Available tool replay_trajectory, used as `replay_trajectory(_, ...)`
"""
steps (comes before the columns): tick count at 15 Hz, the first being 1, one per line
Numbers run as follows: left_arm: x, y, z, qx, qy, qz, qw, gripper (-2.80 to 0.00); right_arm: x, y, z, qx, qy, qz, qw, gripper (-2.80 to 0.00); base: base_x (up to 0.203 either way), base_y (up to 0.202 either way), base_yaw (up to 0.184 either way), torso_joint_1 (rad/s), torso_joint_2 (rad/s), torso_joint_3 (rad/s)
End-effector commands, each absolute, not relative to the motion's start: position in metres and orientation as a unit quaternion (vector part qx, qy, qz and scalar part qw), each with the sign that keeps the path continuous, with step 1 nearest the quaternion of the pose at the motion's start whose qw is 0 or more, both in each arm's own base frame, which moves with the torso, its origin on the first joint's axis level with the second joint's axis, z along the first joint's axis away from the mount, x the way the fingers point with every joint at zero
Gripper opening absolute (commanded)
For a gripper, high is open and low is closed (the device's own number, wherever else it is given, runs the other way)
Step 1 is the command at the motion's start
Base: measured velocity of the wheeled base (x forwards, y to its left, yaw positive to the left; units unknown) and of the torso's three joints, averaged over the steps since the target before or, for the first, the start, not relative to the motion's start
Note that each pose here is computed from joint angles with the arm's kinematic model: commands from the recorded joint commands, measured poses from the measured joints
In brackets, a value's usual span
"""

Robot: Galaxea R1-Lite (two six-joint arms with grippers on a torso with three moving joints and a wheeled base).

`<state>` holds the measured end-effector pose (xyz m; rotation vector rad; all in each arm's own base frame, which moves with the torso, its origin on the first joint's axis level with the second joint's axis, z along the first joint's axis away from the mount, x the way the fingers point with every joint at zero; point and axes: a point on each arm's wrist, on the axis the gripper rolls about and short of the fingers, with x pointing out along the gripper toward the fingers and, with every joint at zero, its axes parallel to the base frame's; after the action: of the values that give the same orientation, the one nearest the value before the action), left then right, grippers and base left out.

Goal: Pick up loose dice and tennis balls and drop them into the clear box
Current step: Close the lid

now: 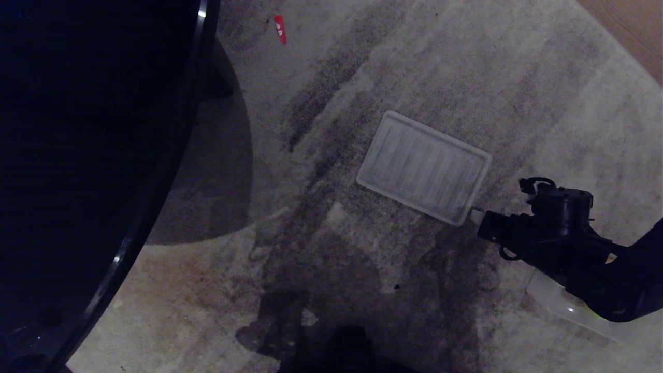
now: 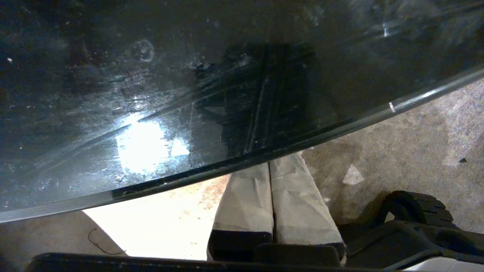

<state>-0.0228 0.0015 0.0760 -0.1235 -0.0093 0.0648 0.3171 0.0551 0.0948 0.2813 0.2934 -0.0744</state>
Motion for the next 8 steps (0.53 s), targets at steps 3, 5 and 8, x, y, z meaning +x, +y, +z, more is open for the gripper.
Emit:
replay_trajectory(3,-0.023,0.001,0.076,-0.062,-0.004,0.033,0.998,-2.8,0.342,0.057,0.071,0.152,0.141,-0.054,0.977,0.0,0.0,0.0,0.0,0.0,0.0,0.0)
replay_trajectory(5,-0.023,0.001,0.076,-0.062,-0.004,0.033,0.998,-2.8,0.351,0.059,0.069,0.174,0.121,-0.052,0.976,0.0,0.0,0.0,0.0,0.0,0.0,0.0)
replay_trajectory(8,-0.023,0.001,0.076,-0.062,-0.004,0.033,0.998,-2.8,0.357,0.06,0.063,0.19,0.107,-0.051,0.975,0.0,0.0,0.0,0.0,0.0,0.0,0.0)
